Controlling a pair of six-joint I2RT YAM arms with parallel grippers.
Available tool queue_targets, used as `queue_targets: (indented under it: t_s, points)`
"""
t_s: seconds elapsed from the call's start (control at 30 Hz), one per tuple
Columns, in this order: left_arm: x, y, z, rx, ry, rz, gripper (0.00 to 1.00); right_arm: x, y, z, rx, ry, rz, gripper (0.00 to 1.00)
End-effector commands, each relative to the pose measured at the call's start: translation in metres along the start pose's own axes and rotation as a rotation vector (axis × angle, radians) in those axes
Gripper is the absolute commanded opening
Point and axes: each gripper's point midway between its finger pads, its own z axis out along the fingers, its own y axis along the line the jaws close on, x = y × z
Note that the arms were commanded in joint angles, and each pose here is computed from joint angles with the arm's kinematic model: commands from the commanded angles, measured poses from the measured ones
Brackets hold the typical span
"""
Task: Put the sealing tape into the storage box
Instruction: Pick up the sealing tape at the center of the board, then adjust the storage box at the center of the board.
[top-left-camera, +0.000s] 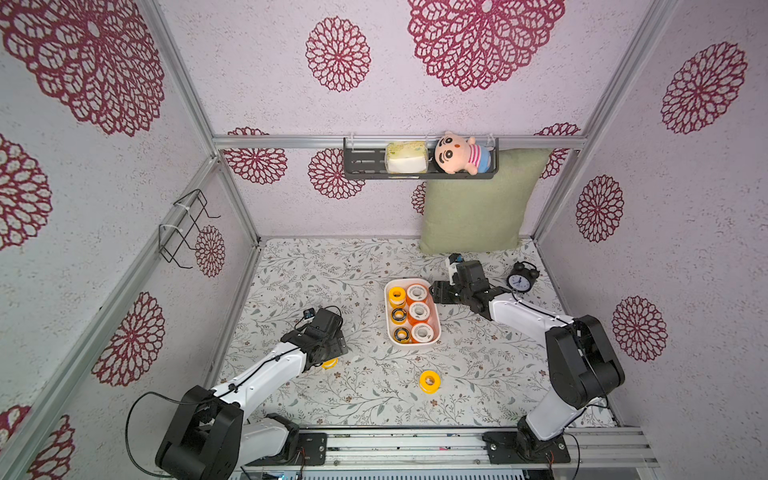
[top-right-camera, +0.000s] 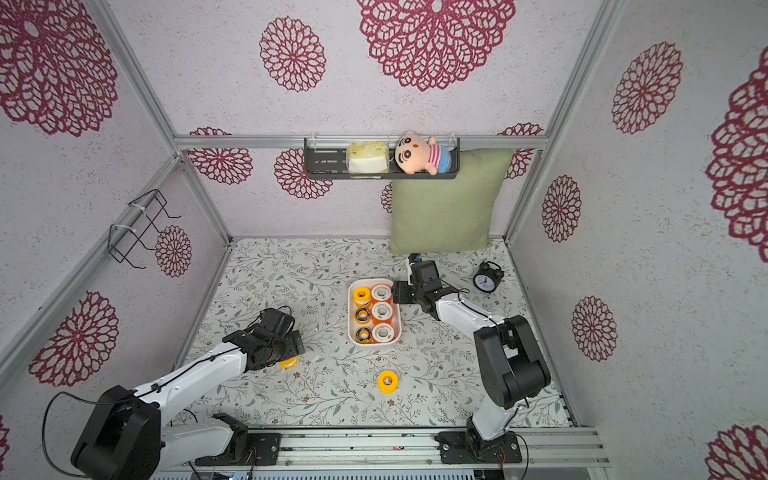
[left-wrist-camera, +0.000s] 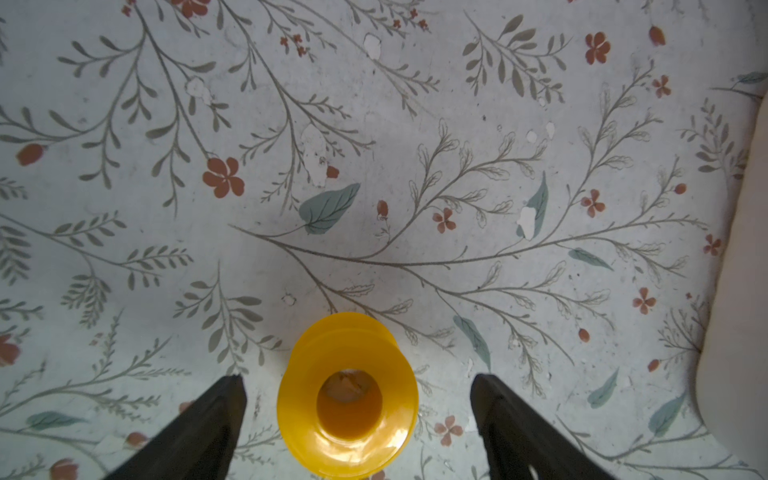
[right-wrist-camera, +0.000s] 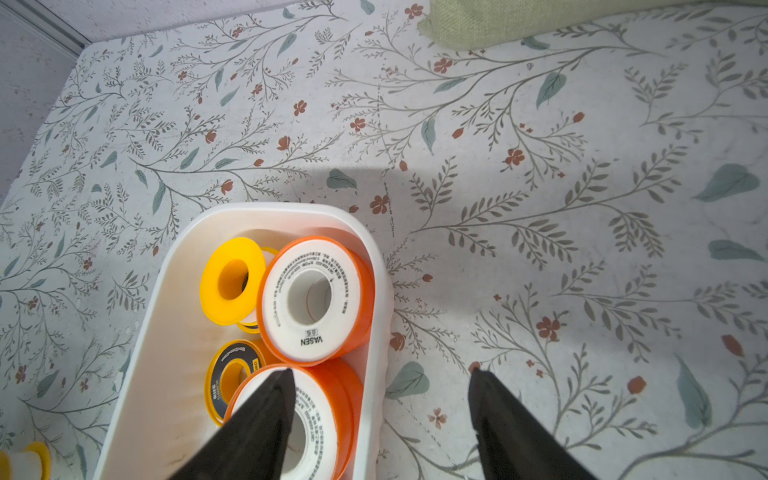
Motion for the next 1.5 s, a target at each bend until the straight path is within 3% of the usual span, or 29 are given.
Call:
queue_targets:
  t_s: [0.0,0.67,0.93,1.23,1.47]
  points:
    - [0.005,0.001,0.008,0.0,0.023,-0.007,0.91,-0.016,0.008,-0.01,-0.035,-0.051,0.014,0.73]
    - [0.008,0.001,0.019,-0.021,0.038,0.003,0.75,-0.01,0.007,-0.008,-0.036,-0.033,0.016,0.73]
    - [0.005,-0.002,0.019,-0.012,0.034,0.01,0.6,-0.009,0.007,-0.008,-0.04,-0.029,0.015,0.73]
    - [-0.004,-0.005,0.004,0.002,0.006,0.016,0.59,-0.003,0.009,-0.009,-0.051,-0.01,0.01,0.73]
    - [-0.029,-0.022,-0.024,0.062,-0.051,0.046,0.61,0.014,0.009,-0.011,-0.076,0.031,-0.01,0.73]
